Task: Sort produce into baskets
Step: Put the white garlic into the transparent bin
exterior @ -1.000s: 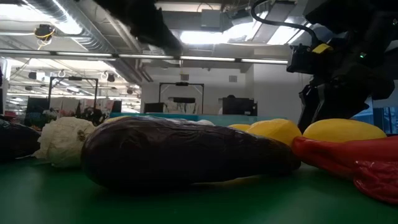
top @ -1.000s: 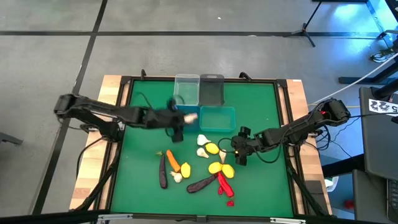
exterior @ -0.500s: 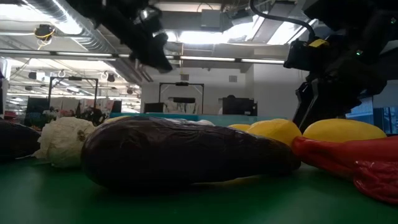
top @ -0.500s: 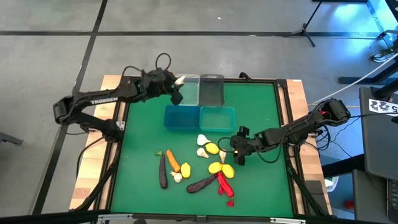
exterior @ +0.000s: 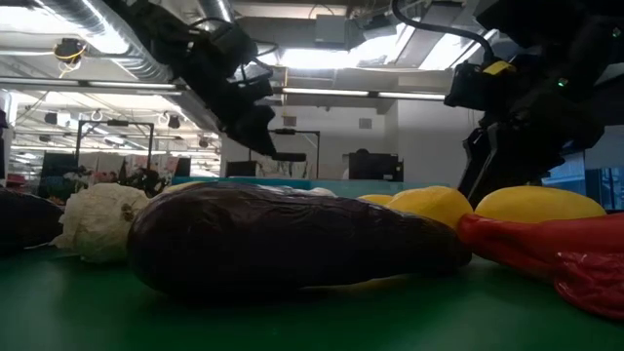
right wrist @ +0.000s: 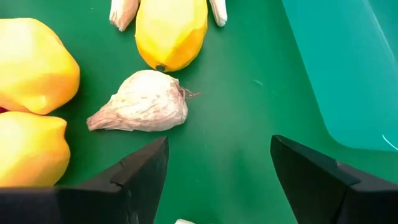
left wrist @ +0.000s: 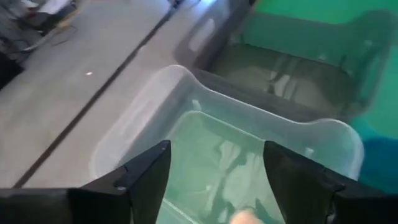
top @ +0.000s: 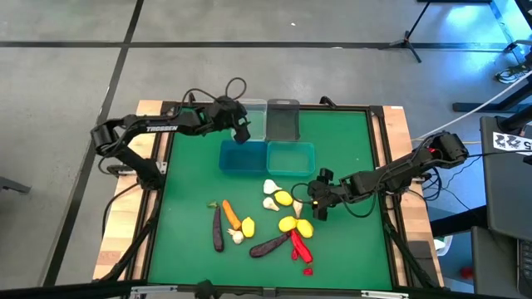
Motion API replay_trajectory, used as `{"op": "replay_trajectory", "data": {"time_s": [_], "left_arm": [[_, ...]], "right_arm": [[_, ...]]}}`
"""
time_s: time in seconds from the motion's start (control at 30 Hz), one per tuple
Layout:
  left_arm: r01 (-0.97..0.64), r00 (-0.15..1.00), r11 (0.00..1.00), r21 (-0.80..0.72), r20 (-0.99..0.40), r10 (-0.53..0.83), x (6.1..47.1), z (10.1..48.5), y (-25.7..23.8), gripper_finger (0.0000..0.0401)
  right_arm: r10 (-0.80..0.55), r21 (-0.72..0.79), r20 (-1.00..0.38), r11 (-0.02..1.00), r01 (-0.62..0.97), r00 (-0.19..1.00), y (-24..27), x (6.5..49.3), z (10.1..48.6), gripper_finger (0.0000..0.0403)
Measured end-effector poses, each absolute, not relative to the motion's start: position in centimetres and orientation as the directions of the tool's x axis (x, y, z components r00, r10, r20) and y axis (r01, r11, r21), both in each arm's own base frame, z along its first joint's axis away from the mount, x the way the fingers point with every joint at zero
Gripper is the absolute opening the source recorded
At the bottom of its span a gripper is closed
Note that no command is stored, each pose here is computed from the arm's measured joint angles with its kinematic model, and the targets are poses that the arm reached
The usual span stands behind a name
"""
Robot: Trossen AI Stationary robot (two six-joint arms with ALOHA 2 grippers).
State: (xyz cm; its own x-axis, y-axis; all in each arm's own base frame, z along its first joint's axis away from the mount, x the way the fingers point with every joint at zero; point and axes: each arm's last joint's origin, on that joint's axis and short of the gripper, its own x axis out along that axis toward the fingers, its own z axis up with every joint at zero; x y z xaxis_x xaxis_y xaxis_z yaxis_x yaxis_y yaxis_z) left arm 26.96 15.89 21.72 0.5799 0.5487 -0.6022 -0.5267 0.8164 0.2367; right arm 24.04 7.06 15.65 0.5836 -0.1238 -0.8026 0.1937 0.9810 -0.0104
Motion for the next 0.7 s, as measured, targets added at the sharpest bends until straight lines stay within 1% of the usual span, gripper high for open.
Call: {"op": "replay_trajectory", "data": {"time_s": [0.1,0.23,0.37,0.43,0.6,0.7], "left_arm": [[-0.43,0.663,0.884,0.183,-0.601,0.447,27.3,22.4,14.4,0.0265],[-0.23,0.781,0.966,0.116,-0.571,0.254,27.8,24.1,10.9,0.0263],[-0.069,0.846,0.995,0.078,-0.524,0.1,28.9,25.1,6.5,0.0262],[-0.028,0.85,0.995,0.094,-0.522,0.073,29.5,25.0,4.3,0.0262],[-0.009,0.844,0.98,0.198,-0.525,0.113,31.0,23.7,0.1,0.0261],[0.018,0.843,0.982,0.19,-0.53,0.087,31.6,22.7,-1.9,0.0261]], "right_arm": [[-0.124,-0.01,-0.803,0.981,0.194,0.584,7.1,24.0,15.6,0.028],[-0.124,-0.011,-0.802,0.981,0.194,0.584,7.1,24.0,15.7,0.028],[-0.123,-0.009,-0.8,0.981,0.195,0.587,7.1,24.1,15.7,0.028],[-0.122,-0.006,-0.798,0.981,0.195,0.591,7.1,24.1,15.7,0.028],[-0.114,0.011,-0.778,0.981,0.195,0.618,7.2,24.4,15.9,0.028],[-0.112,0.015,-0.774,0.981,0.195,0.623,7.2,24.4,15.9,0.028]]}}
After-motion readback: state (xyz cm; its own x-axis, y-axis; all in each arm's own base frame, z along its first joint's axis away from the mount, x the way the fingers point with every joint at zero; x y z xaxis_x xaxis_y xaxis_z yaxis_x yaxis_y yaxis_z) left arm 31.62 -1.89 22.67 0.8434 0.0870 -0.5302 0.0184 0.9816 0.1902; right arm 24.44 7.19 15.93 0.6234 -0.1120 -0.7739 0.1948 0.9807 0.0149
